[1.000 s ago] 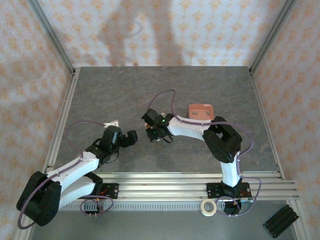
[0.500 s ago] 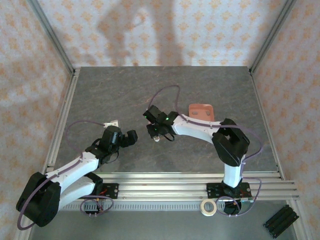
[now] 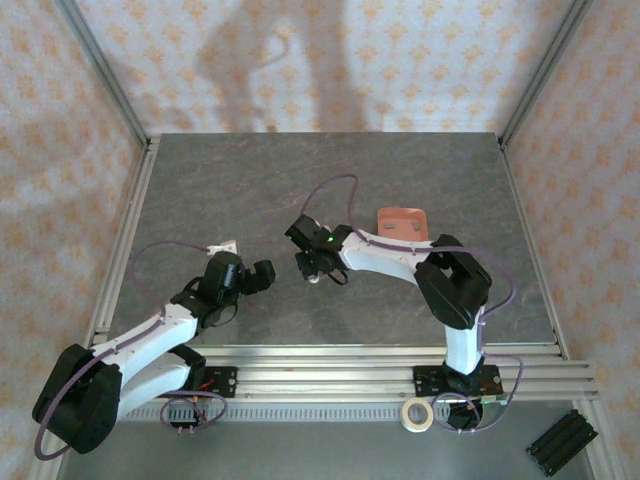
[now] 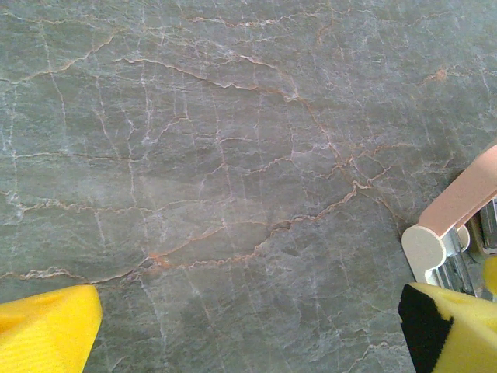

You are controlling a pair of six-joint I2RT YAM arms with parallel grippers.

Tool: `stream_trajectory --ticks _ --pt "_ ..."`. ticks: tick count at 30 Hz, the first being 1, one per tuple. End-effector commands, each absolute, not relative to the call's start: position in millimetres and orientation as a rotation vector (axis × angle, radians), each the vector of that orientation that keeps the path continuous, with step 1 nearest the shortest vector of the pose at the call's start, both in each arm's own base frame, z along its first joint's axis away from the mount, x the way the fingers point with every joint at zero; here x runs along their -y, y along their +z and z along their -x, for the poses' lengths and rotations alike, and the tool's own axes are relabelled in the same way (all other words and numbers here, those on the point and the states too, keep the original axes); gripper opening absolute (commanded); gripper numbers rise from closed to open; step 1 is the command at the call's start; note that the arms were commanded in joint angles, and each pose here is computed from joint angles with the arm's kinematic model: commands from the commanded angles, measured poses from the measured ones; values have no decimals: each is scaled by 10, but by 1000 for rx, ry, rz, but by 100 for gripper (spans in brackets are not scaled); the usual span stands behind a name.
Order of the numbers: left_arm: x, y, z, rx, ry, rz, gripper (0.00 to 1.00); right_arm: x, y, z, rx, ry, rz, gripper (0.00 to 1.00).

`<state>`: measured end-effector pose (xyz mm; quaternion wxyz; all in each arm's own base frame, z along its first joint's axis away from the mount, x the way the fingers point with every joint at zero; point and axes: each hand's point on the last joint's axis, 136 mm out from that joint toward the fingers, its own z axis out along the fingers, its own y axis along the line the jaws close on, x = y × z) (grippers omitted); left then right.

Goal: Load the staples into the stapler

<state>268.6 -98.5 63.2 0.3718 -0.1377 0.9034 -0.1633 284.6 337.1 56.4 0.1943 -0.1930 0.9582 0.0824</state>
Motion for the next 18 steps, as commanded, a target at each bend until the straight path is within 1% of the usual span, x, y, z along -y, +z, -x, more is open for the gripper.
stream_trajectory --ticks 1,18 --pt "961 640 -2703 -2297 -423 368 99 -3423 587 -2917 -2672 233 499 12" --pt "954 636 -2700 -2297 -418 367 99 -3461 540 -2978 -2664 229 468 12"
